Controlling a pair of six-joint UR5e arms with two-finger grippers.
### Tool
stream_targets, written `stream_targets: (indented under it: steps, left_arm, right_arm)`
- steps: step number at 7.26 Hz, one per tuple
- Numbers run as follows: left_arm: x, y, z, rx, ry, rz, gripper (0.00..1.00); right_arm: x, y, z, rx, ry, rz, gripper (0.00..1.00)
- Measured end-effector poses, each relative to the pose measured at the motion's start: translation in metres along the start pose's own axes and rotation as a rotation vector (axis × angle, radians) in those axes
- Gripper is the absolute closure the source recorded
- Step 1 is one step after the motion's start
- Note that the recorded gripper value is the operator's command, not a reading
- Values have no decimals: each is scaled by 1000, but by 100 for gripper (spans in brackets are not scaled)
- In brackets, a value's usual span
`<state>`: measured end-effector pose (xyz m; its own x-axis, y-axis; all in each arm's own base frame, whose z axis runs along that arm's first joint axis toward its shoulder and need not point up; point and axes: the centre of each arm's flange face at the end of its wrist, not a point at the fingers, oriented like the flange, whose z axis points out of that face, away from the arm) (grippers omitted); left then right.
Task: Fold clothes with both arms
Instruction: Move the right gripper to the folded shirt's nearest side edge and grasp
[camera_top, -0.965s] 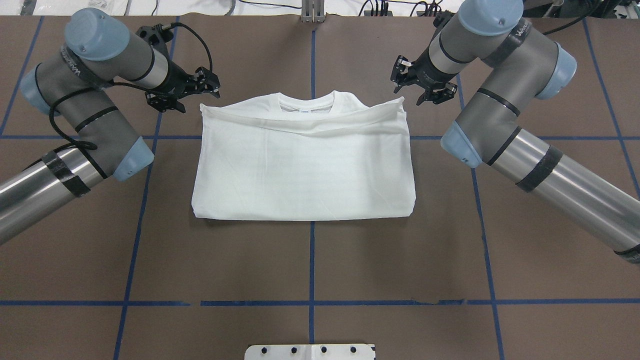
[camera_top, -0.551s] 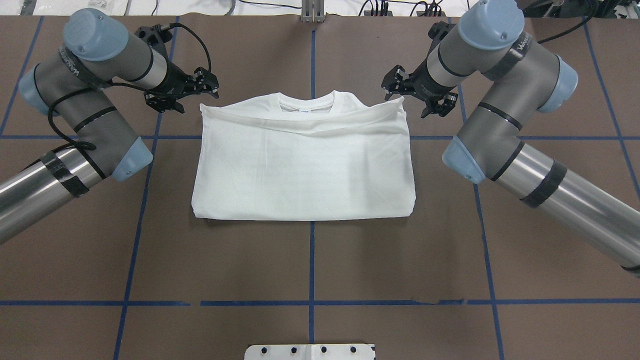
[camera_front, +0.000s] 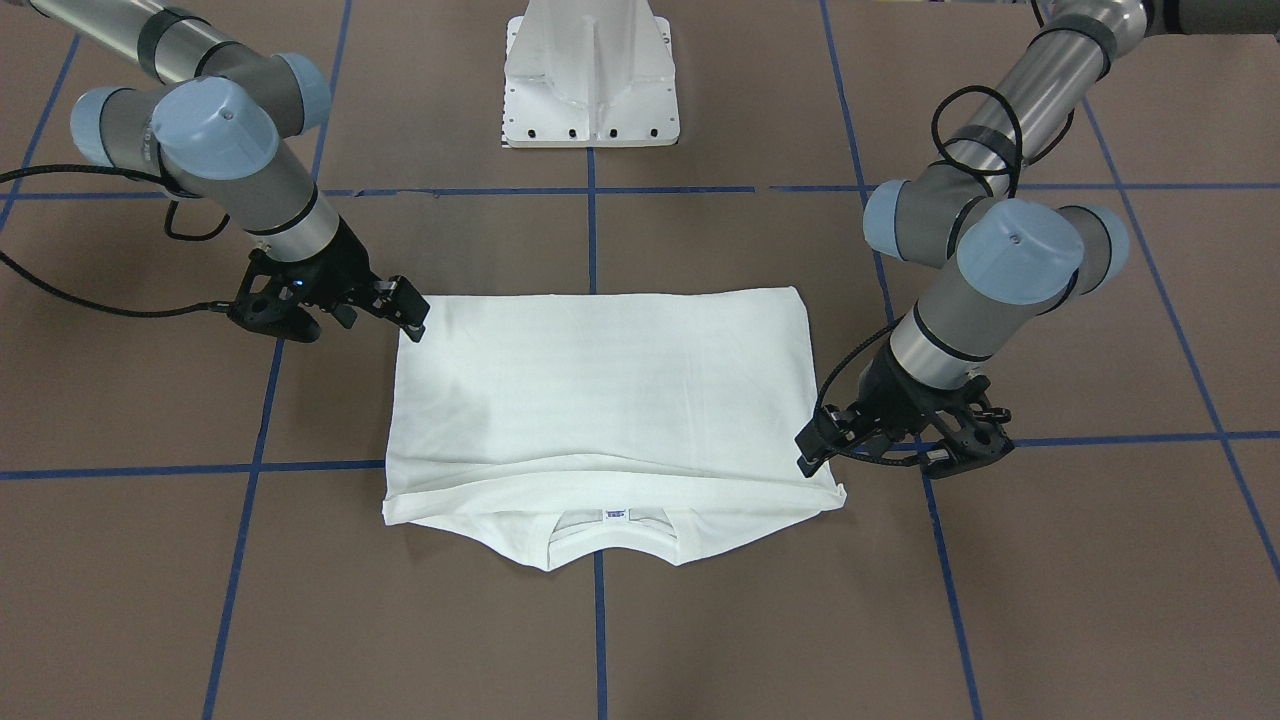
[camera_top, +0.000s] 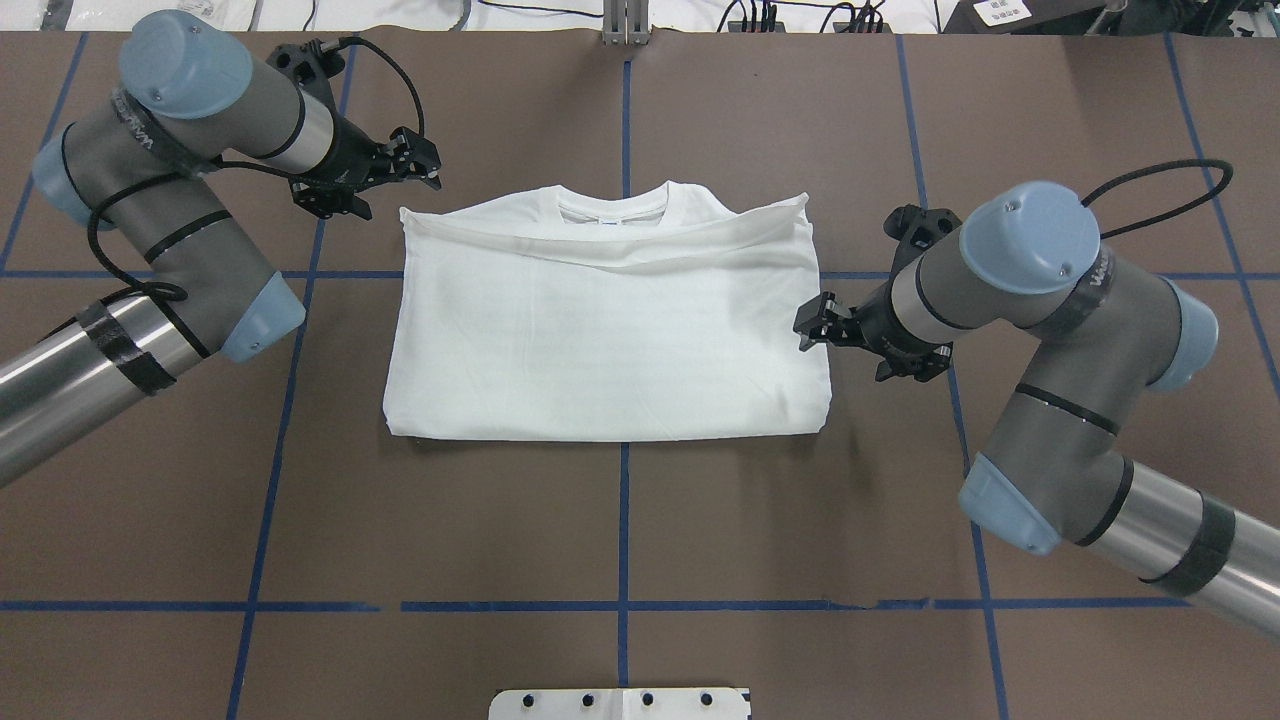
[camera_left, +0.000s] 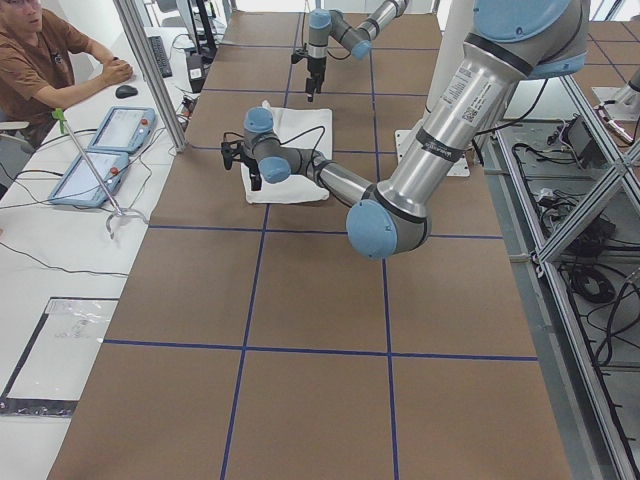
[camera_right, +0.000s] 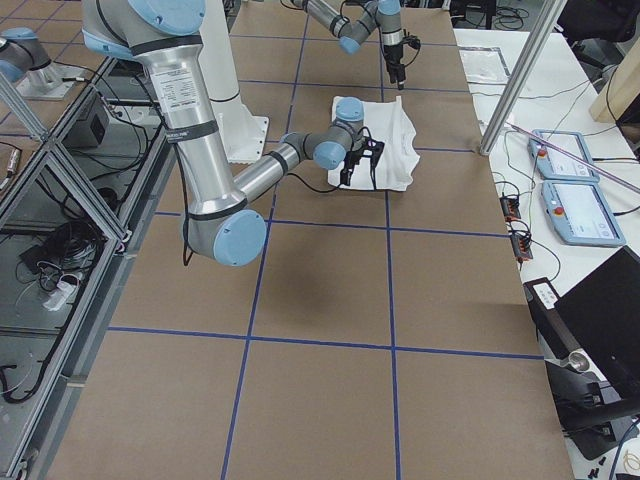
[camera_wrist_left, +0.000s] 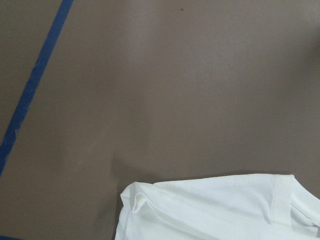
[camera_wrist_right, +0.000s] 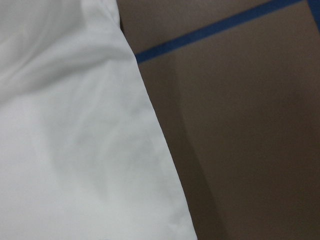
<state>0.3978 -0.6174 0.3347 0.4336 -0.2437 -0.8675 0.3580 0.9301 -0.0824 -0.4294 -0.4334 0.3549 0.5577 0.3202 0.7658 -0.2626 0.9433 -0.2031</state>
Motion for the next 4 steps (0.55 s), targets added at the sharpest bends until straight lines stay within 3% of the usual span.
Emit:
stream_targets:
  steps: [2,4]
  left_arm:
    - [2,0,-2,10,2,2,1]
    - [2,-1,-2,11,2,3,1]
  right_arm:
    - [-3,36,27,-1,55,-26,6]
    - [-7,45,36,-5,67,-36,20]
